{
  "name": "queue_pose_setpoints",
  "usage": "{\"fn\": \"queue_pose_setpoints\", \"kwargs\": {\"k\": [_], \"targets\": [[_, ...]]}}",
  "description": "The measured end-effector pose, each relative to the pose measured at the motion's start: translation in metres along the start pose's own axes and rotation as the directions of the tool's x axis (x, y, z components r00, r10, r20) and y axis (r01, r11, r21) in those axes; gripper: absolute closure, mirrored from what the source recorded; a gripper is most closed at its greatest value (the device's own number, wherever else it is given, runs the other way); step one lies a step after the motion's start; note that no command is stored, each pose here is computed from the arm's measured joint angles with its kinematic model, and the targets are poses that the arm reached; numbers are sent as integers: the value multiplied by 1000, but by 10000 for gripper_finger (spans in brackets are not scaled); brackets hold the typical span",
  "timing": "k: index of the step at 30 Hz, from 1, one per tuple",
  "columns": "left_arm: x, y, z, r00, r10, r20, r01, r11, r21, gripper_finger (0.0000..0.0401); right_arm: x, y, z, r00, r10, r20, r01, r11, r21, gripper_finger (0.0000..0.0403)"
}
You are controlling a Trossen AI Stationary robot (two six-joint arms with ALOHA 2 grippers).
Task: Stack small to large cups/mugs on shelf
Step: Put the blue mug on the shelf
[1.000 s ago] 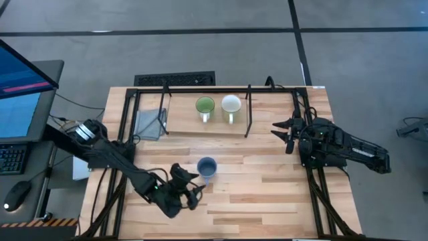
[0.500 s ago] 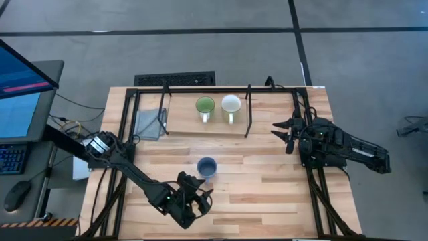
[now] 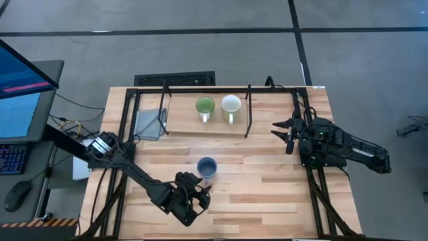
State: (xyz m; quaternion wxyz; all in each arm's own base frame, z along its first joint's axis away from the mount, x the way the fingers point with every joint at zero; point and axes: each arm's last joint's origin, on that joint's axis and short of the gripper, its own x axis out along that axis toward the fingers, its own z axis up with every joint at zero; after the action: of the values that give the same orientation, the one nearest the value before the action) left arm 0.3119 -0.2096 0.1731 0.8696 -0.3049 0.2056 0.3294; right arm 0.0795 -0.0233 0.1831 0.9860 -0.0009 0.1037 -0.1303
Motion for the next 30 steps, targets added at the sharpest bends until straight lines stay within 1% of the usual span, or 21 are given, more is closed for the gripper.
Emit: {"fn": "queue_pose_setpoints", "kwargs": {"k": [2, 7, 14, 20, 30], "targets": [[5, 1, 1, 1000, 13, -8, -13, 1000, -1, 153, 0, 0, 0, 1000, 0, 0, 0, 1000, 0, 220], [16, 5, 4, 994, 48, -96, -50, 999, -20, 153, 0, 0, 0, 1000, 0, -1, 0, 1000, 0, 221], [20, 10, 7, 990, 89, -106, -91, 996, -12, 153, 0, 0, 0, 1000, 0, -1, 0, 1000, -1, 221], [19, 21, 6, 975, 177, -134, -181, 983, -23, 153, 0, 0, 0, 1000, -1, -2, 1, 1000, -2, 221], [21, 20, 8, 976, 171, -136, -176, 984, -22, 153, 0, 0, 0, 1000, -2, -2, 2, 1000, -25, 220]]}}
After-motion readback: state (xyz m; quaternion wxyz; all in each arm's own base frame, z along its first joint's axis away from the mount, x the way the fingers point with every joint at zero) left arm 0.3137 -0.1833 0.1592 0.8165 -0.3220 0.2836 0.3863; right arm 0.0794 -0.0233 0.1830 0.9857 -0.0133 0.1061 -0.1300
